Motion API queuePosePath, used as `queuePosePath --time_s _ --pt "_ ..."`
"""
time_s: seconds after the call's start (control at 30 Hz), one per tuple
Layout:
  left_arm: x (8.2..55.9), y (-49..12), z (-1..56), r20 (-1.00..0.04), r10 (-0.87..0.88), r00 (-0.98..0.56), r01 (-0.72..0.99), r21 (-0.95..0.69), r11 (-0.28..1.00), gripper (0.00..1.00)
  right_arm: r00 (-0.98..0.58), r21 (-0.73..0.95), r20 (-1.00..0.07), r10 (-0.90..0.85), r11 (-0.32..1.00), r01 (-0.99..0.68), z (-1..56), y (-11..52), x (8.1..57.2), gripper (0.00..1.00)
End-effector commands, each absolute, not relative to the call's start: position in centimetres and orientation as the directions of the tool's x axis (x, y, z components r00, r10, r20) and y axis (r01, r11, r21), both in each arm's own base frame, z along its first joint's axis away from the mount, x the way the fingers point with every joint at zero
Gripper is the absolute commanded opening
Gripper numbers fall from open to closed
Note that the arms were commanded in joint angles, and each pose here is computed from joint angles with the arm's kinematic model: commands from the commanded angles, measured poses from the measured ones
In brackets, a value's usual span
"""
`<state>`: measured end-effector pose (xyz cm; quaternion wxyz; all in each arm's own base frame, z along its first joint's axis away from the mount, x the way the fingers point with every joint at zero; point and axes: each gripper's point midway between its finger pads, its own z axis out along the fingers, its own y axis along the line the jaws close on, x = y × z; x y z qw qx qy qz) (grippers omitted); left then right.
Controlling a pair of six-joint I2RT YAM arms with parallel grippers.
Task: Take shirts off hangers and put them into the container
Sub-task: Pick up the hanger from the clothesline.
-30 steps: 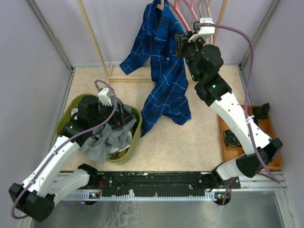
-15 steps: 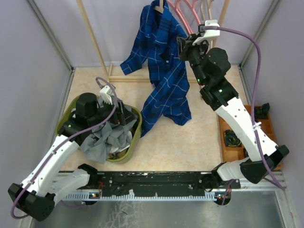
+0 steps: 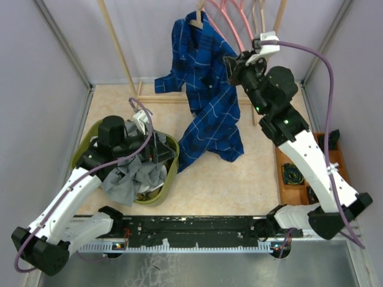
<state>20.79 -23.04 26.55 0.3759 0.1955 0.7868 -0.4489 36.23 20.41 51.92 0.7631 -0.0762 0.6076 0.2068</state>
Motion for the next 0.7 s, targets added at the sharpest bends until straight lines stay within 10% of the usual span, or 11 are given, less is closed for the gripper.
queuePosePath --time_s 0.0,0.33,0.67 --pt "17.8 -24.5 28.6 -0.794 0.031 -0.608 0.750 -0.561 0.350 0.86 0.312 0.141 -0.894 0.321 0.863 -0.484 58.0 16.6 28.7 0.00" --pt "14.8 -28.3 25.9 -0.751 0.222 -0.622 0.779 -0.566 0.270 0.85 0.397 0.084 -0.881 0.258 0.910 -0.405 60.2 10.1 21.2 0.00" --pt "17.4 -28.8 18.2 -0.620 0.360 -0.697 0.694 -0.458 0.555 0.82 0.390 0.075 -0.885 0.254 0.905 -0.419 59.9 8.5 18.3 0.00"
